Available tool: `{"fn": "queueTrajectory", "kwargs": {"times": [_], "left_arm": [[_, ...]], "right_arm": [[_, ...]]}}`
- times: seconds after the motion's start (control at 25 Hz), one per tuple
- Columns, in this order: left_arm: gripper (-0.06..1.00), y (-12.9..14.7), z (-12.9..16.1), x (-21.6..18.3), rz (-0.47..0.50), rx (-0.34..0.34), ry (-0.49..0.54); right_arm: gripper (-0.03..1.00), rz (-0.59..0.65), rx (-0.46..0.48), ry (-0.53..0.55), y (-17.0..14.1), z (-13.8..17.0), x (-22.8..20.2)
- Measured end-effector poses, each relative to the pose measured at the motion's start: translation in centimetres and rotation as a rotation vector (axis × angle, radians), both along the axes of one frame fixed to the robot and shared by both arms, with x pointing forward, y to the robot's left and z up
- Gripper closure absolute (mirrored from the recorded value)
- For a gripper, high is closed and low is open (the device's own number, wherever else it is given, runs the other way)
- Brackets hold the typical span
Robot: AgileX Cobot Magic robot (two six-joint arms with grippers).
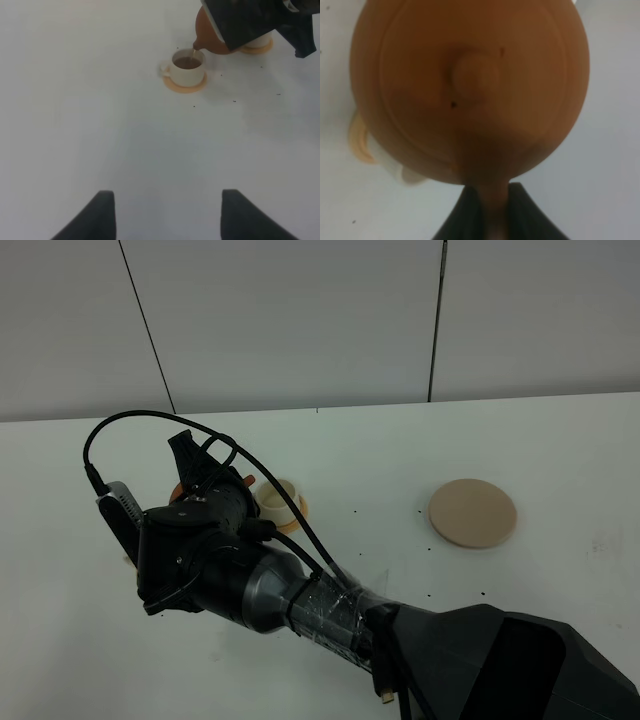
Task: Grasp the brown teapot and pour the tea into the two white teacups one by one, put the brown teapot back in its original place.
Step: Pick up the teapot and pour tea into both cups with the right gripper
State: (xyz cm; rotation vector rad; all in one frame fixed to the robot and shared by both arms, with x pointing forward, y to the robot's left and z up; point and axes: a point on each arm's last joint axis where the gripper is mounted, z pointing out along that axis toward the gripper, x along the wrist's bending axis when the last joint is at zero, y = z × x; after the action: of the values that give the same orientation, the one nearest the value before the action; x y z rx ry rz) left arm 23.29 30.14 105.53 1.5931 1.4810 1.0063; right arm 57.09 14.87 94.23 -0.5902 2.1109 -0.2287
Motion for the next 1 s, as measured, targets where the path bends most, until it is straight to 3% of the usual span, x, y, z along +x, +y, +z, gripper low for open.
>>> {"fn": "queueTrajectory", "kwargs": {"times": [1.0], "left_arm": [[0.41,0.0,0.0,0.0,0.001,-0.002,0.0]], "right_arm": [[0.88,0.002,0.001,-0.003,0.02,0.02,0.02]]}}
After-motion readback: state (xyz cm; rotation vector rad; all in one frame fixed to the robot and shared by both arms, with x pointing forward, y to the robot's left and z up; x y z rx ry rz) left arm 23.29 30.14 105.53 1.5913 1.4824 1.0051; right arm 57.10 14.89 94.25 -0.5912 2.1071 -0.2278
